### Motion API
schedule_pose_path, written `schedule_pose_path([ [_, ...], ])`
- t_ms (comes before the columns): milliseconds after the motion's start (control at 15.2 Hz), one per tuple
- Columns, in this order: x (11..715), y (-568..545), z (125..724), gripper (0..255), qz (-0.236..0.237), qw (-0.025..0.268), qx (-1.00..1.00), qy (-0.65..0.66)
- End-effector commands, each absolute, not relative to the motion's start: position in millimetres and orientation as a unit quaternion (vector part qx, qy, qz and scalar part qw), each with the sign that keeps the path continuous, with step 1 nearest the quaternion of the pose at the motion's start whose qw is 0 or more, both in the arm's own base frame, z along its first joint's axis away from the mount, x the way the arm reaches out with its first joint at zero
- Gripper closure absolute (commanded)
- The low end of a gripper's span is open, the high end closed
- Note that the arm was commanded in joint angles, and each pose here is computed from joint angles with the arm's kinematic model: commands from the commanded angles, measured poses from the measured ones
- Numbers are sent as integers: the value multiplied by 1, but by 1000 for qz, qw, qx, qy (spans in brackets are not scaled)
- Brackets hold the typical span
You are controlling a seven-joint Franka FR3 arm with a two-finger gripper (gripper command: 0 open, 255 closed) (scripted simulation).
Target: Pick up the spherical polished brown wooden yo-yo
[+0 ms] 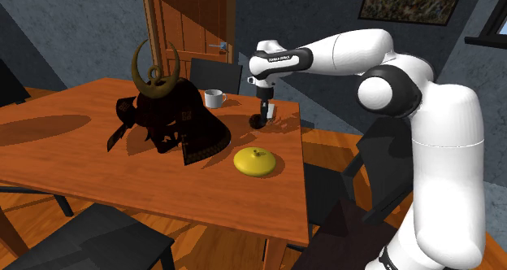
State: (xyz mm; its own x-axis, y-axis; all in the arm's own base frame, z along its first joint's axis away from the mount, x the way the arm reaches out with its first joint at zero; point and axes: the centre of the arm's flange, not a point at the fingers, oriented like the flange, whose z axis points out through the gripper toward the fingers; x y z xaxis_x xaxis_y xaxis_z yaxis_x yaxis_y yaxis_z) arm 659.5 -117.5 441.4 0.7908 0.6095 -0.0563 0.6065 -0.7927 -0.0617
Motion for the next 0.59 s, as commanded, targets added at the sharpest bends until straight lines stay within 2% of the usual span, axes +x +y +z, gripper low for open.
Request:
schedule_pose_path([
  [0,660,-117,453,255,37,20,-946,-321],
  [528,660,-117,485,255,37,20,-946,-321],
])
